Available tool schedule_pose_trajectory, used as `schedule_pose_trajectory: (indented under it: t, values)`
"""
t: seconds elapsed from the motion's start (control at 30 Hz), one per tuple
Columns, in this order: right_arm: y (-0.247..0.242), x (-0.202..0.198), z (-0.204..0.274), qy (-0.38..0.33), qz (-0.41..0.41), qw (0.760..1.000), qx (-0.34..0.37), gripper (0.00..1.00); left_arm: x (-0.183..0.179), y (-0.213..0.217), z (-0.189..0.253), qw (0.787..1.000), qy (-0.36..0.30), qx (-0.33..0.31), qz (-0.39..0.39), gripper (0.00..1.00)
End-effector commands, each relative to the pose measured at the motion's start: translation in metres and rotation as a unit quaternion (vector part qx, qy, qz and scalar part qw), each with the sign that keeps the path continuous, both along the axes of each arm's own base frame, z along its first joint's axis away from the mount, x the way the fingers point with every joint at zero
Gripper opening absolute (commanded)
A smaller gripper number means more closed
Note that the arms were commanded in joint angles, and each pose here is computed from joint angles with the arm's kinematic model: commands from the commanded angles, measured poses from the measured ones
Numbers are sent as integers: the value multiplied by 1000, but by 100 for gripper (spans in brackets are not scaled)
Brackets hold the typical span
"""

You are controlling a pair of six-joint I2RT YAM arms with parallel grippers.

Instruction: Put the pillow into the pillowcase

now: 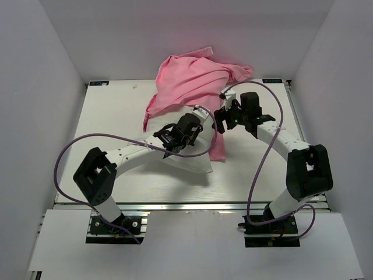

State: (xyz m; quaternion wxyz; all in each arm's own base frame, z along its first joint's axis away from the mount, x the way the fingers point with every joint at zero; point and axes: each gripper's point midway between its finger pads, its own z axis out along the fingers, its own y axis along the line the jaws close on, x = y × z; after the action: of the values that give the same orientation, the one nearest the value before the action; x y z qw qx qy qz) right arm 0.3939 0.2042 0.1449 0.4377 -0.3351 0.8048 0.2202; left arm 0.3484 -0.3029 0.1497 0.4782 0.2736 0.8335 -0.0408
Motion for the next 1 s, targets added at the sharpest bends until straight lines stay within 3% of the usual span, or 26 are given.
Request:
schedule_pose_trajectory:
  t: [0.0,0.13,0.27,0.37,0.47,0.63,0.77,0.83,0.87,0.9,0.93,0.97]
  values:
    - [20,28,27,-65,-7,998,5,81,10,-5,45,997,-25,-68,6,0]
    - [10,69,23,-85,-87,992,-29,74,10,2,63,994,-27,-106,15,0]
    - [-1,103,21,-85,-150,983,-63,50,16,16,73,990,-30,-133,32,0]
    - [-9,101,24,-105,-152,980,-78,35,21,25,75,989,-28,-142,41,0]
    - [-14,93,23,-115,-143,979,-87,28,27,29,78,987,-29,-154,45,0]
    - [-11,70,27,-121,-112,984,-70,30,38,32,82,983,-24,-177,48,0]
    - [-10,54,21,-98,-92,989,-63,12,51,37,86,978,-25,-196,60,0]
    - [0,39,22,-80,-53,995,-40,14,56,36,91,976,-25,-207,60,0]
    - [4,33,21,-74,-39,996,-35,25,59,35,94,975,-28,-213,60,0]
    - [9,27,24,-70,-21,997,-24,28,61,33,93,974,-28,-215,59,0]
    - [12,25,26,-71,-14,997,-19,28,62,31,94,974,-27,-218,57,0]
    - [12,24,26,-69,-13,997,-16,19,64,28,97,973,-27,-223,54,0]
